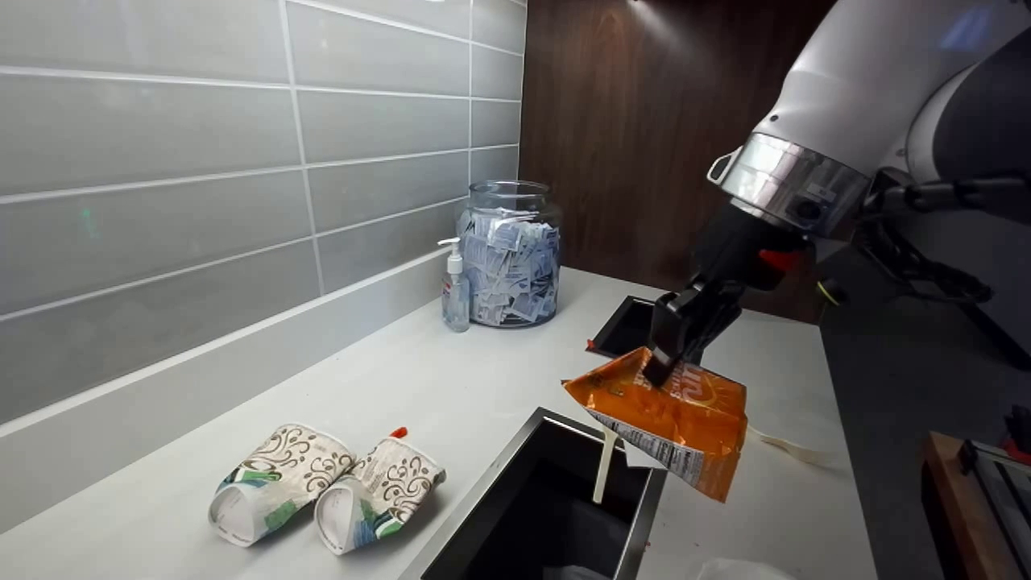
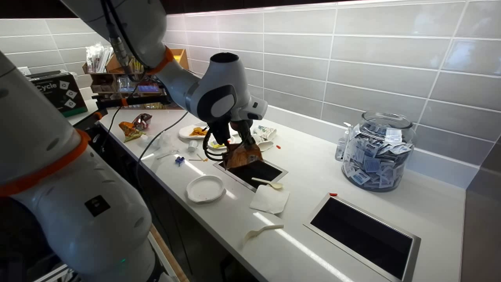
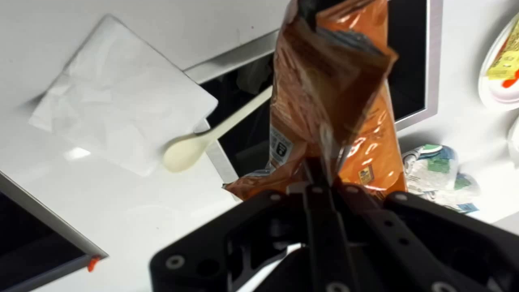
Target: Empty the bag of chips onto the empty white plate
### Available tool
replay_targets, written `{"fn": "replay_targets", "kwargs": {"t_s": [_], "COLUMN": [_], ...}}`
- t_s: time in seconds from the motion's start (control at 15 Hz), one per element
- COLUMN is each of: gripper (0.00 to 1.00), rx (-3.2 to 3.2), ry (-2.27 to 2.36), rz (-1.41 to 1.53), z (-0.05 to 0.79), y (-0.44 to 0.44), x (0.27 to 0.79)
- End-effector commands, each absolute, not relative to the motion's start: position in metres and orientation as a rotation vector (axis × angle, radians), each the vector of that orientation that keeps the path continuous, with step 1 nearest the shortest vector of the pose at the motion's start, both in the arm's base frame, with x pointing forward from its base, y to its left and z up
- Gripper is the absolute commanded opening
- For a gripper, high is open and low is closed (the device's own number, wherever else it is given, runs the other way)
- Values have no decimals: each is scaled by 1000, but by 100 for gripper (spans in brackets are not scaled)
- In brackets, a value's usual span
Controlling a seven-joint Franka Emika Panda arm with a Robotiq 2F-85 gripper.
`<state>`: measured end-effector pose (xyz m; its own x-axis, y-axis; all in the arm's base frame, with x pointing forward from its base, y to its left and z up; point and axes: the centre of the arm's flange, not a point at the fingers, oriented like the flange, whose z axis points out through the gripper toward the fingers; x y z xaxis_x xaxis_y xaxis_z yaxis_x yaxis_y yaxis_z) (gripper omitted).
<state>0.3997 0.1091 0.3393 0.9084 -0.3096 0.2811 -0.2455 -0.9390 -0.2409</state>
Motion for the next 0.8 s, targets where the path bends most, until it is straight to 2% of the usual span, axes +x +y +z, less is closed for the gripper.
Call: {"fn": "replay_targets", "kwargs": {"t_s": [0.0,0.33,0.47,0.73], "gripper": [0,0,1,1], "rx": [-2792,-2688,-2723,-2716], "ry": [189,-146,-95,-151], "rz": [-607,-570,-591,-576], "z": [343,347,361,358], "y": [115,137,157,155], "x": [373,367,386,385]}}
